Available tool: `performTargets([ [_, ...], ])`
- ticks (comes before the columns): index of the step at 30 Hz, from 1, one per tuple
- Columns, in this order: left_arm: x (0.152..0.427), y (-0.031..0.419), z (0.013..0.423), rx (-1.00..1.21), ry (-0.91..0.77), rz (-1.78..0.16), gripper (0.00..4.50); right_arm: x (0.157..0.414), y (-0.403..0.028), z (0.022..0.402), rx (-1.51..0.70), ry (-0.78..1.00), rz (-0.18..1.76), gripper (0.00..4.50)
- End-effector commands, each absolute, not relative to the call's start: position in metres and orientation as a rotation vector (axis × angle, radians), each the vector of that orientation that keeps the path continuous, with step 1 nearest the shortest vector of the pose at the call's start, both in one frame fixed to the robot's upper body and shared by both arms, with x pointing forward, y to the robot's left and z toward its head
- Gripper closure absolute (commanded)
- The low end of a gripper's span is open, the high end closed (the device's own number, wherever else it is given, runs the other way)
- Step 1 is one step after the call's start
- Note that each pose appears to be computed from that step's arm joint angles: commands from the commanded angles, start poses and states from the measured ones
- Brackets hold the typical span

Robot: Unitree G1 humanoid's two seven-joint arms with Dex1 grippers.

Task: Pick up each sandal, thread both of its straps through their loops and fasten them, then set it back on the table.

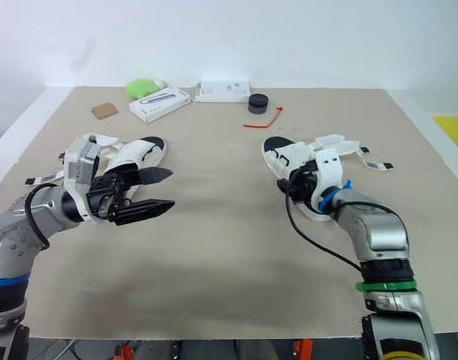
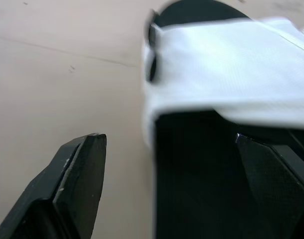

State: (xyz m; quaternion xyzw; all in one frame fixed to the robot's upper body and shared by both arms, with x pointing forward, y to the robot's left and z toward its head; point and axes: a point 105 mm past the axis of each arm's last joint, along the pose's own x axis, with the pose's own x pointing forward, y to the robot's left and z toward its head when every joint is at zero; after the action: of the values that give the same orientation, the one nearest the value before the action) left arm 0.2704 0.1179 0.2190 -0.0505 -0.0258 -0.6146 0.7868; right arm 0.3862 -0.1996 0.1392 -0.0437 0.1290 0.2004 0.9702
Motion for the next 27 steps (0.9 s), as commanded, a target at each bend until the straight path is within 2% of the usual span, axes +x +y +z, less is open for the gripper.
performTargets([
  [1, 0.272, 0.117, 0.204, -0.020, 0.003, -1.288, 0.00, 0.401, -0.193, 0.152, -0.113, 0.196, 0.403, 0.07],
  [5, 0.272, 0.122, 0.181, 0.039, 0.106, -1.264, 0.00, 0.410, -0.184, 0.154, -0.136, 0.171, 0.406, 0.07],
  [11, 0.276, 0.124, 0.182, 0.044, 0.098, -1.233, 0.00, 0.425, -0.179, 0.157, -0.177, 0.116, 0.373, 0.07],
  [14, 0.276, 0.124, 0.190, 0.022, 0.064, -1.230, 0.00, 0.431, -0.176, 0.158, -0.158, 0.077, 0.363, 0.89],
  [21, 0.276, 0.128, 0.195, 0.007, 0.050, -1.204, 0.00, 0.429, -0.160, 0.154, -0.111, 0.041, 0.489, 4.41],
  [27, 0.275, 0.143, 0.200, 0.010, 0.063, -1.177, 0.00, 0.410, -0.139, 0.161, -0.069, 0.013, 0.734, 4.47],
])
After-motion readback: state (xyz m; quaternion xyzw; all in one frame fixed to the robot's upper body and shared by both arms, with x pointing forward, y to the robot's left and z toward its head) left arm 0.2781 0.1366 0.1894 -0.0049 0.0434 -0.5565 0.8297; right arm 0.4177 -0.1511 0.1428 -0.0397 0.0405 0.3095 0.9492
